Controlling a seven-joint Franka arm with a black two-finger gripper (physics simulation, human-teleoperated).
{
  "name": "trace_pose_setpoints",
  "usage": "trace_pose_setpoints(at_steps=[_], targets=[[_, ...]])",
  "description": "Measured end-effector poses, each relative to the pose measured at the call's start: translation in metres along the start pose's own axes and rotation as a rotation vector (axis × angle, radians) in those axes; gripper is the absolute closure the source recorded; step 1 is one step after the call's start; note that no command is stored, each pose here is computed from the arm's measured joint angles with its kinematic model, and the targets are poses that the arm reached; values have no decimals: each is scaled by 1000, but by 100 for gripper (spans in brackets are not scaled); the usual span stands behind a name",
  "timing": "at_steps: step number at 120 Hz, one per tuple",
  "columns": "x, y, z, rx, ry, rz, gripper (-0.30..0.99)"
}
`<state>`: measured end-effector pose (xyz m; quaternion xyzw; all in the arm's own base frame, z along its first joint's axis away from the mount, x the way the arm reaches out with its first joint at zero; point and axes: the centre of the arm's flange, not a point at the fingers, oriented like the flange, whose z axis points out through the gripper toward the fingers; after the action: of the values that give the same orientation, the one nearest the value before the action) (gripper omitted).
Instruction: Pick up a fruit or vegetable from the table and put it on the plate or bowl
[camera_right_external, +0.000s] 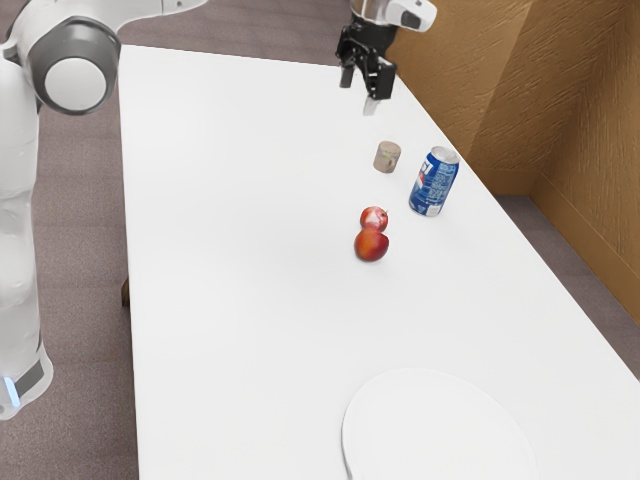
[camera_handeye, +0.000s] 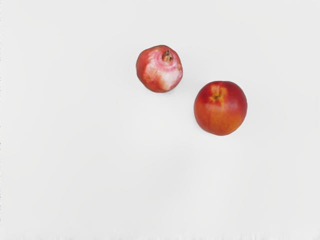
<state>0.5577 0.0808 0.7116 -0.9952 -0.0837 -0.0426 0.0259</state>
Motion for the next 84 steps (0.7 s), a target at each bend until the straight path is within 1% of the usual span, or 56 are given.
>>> trace_pose_setpoints(at_steps=[6, 20, 32, 38, 58, 66, 72, 84], targets=[[-1, -3, 1, 3, -13, -9, 0], [-4, 8, 2, 6, -33, 2, 0], [-5, 10, 2, 7, -44, -1, 0], [-7, 7, 0, -3, -43, -9, 0], [-31, -14, -82, -36, 100, -54, 0], [-38, -12, -96, -42, 121, -51, 0], [-35, -7, -91, -45, 108, -44, 0], [-16, 9, -61, -50, 45, -19, 0]])
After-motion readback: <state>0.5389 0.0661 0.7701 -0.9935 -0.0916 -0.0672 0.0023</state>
